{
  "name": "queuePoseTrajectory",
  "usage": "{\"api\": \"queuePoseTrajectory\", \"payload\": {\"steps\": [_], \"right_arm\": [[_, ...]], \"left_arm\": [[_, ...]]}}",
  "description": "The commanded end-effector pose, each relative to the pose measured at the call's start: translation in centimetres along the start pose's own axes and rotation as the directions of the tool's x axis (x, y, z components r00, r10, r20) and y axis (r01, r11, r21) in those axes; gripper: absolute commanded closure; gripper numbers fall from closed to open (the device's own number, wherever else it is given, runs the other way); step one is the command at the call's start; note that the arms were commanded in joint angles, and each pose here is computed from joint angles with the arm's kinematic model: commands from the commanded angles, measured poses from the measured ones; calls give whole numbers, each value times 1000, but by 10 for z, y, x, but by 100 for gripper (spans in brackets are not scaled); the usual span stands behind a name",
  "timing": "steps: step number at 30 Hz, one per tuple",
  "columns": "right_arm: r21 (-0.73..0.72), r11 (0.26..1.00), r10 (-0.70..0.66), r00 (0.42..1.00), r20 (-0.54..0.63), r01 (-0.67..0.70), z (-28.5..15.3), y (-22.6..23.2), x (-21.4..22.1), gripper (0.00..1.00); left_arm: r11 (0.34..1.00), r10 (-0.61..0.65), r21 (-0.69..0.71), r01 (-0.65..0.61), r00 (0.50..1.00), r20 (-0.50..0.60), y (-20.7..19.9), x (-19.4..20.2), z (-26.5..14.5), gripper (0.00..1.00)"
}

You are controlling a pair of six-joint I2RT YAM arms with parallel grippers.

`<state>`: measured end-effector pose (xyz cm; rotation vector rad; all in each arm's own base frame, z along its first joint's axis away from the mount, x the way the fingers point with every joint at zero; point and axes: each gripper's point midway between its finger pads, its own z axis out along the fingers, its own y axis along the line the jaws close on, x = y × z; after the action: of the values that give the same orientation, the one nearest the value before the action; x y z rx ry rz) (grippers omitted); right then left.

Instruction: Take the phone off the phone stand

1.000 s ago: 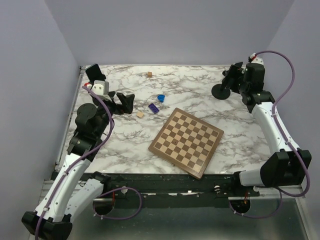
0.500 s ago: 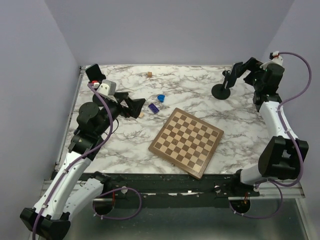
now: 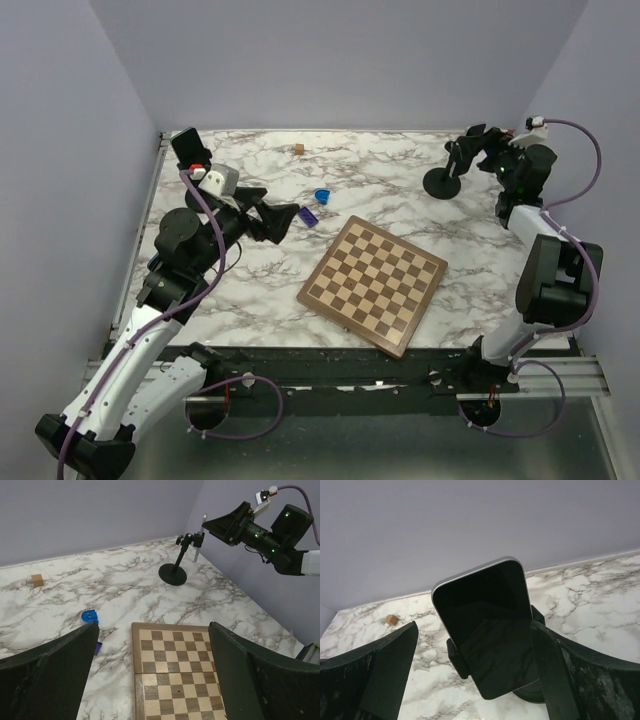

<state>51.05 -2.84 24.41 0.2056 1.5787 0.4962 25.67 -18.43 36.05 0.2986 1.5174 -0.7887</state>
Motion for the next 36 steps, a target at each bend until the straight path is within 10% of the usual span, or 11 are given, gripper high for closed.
{"api": "queuePoseTrajectory", "payload": {"steps": [1, 14, 26, 36], "right_arm": [[-67, 990, -121, 992, 34, 123, 12, 0, -12, 0], [-160, 979, -129, 991, -20, 124, 42, -10, 0, 0], [-175, 981, -109, 986, -125, 86, 43, -11, 17, 21], [177, 980, -46, 975, -218, 86, 39, -17, 4, 74]], "left_arm": [[999, 1, 54, -1, 1000, -8, -10, 3, 0, 1], [996, 22, 89, -19, 999, -30, -20, 13, 7, 1], [995, 21, 103, -14, 998, -63, -23, 22, 12, 1], [994, 10, 105, 0, 995, -98, -23, 32, 20, 2]]}}
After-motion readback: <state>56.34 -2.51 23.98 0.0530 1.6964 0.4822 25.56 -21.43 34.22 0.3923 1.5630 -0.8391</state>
